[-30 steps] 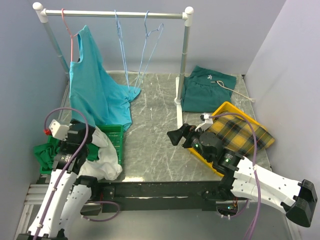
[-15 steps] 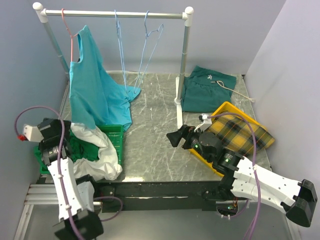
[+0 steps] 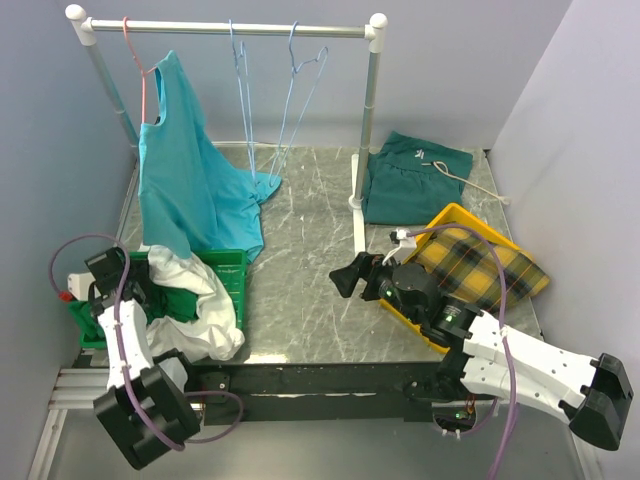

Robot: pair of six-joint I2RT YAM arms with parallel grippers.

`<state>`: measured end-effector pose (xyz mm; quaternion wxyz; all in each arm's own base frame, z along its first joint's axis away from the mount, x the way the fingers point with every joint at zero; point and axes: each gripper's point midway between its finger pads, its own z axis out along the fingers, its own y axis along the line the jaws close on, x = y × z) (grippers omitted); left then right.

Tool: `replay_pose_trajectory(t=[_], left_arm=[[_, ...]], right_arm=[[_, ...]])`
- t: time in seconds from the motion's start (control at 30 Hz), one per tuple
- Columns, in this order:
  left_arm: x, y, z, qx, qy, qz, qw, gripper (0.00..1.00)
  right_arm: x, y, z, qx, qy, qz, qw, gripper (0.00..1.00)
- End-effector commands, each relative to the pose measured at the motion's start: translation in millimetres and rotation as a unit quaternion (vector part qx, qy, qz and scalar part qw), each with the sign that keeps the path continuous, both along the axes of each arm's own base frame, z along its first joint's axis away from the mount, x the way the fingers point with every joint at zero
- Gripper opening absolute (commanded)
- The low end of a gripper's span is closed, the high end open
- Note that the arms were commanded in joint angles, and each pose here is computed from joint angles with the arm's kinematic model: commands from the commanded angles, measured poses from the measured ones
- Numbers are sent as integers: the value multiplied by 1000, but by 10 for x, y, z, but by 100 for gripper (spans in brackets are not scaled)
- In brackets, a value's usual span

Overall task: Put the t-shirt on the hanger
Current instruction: Pick up the T-shirt and place it in the bin.

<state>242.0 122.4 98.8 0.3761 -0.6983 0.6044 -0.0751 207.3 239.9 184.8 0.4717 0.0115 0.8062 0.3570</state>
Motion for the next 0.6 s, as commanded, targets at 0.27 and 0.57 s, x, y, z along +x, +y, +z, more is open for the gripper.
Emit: replay_pose_trajectory(t=[0.27,0.57], left_arm=[[137,219,67,41,-20,20,999,49],[19,353,484,80,-49,72,993,83]], right_arm=[[-4,11,137,16,-19,8,1000,100],[-26,59,108,9,-13,23,1000,100]])
